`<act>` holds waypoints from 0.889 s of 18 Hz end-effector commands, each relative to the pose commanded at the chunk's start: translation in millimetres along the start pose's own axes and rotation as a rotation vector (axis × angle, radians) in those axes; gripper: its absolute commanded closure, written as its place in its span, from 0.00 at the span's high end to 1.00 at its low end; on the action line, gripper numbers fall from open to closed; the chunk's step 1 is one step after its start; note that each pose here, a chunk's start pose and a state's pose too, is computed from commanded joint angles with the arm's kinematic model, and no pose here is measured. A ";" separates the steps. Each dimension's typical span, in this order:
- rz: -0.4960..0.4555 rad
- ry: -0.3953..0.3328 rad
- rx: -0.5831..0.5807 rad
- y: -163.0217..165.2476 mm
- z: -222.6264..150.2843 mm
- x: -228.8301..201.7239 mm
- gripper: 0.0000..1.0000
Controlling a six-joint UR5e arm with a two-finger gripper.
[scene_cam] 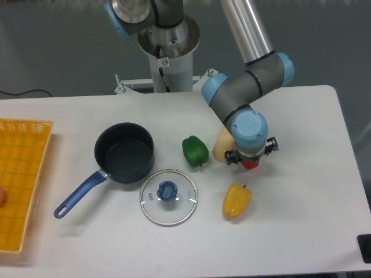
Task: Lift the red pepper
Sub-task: 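Lower the gripper onto the red bell pepper and close on it, then lift the red bell pepper and carry it toward the glass lid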
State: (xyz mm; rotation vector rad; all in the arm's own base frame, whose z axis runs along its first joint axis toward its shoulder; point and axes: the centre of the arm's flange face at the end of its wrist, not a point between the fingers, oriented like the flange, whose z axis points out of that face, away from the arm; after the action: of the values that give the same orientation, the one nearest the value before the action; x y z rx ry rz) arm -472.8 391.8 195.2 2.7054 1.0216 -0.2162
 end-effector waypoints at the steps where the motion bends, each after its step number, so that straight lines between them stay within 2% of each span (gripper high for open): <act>1: 0.002 -0.003 -0.002 0.4 0.4 0.9 0.86; 3: -0.002 0.000 -0.005 0.4 3.1 2.9 0.86; 10: 0.005 -0.007 0.009 -2.6 -6.0 1.1 0.55; 14: 0.016 -0.009 0.014 -4.2 -8.9 6.9 0.49; 15: 0.015 -0.012 0.021 -5.8 -13.1 6.2 0.42; 16: 0.019 -0.011 0.021 -5.9 -14.7 7.9 0.41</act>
State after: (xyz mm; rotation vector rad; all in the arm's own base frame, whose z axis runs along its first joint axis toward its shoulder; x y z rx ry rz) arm -470.0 405.1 206.6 2.7286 0.9961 -0.2390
